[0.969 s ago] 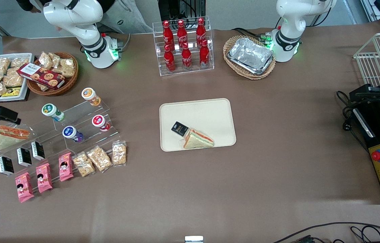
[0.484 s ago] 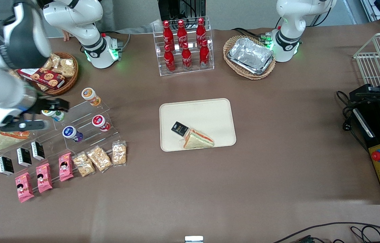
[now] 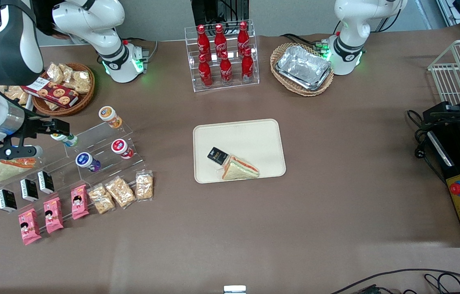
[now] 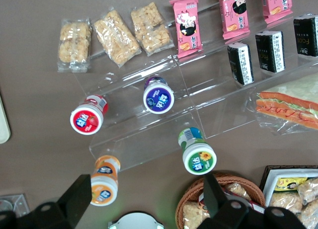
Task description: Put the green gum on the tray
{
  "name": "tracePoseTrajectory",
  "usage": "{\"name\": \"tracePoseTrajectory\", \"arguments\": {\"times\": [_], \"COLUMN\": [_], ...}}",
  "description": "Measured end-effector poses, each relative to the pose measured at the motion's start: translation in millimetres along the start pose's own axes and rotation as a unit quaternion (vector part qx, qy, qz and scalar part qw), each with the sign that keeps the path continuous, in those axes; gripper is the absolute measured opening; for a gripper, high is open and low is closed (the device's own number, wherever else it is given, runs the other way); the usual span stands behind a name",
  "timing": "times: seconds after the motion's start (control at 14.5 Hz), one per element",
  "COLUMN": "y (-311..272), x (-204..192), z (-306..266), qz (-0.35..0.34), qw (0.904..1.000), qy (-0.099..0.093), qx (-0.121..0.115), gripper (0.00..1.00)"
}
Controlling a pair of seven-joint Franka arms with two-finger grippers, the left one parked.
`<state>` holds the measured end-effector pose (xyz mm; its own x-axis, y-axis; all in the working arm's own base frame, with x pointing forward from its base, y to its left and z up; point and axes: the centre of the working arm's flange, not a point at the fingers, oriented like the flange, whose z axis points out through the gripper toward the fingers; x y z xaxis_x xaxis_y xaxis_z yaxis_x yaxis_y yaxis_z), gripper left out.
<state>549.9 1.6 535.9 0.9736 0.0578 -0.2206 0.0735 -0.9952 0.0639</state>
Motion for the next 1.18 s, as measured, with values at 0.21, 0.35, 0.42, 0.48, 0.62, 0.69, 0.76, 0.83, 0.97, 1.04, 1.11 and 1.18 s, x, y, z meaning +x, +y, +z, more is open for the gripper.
{"name": "tracePoseTrajectory", "arguments": {"times": [0.21, 0.35, 0.42, 0.48, 0.62, 0.69, 0.76, 0.83, 0.97, 1.04, 1.11, 1.18], "y": [45, 65, 67, 65, 60, 58, 54, 46, 21, 9, 1, -1], "x": [-5, -8, -8, -8, -7, -7, -6, -6, -4, -5, -6, -6], "z": [8, 12, 13, 13, 13, 12, 12, 11, 6, 4, 2, 1], "qz": [-0.015, -0.017, -0.018, -0.02, -0.024, -0.026, -0.028, -0.028, -0.017, -0.014, -0.012, -0.011], "qw": [0.9996, 0.9993, 0.9993, 0.9993, 0.9992, 0.9992, 0.9991, 0.9991, 0.9995, 0.9996, 0.9997, 0.9997], "qy": [-0.004, -0.006, -0.007, -0.007, -0.007, -0.007, -0.007, -0.006, -0.006, -0.006, -0.006, -0.005], "qx": [0.022, 0.032, 0.032, 0.032, 0.031, 0.031, 0.031, 0.03, 0.025, 0.023, 0.022, 0.021], "gripper": [1.0, 1.0, 1.0, 1.0, 1.0, 1.0, 1.0, 1.0, 1.0, 1.0, 1.0, 1.0]}}
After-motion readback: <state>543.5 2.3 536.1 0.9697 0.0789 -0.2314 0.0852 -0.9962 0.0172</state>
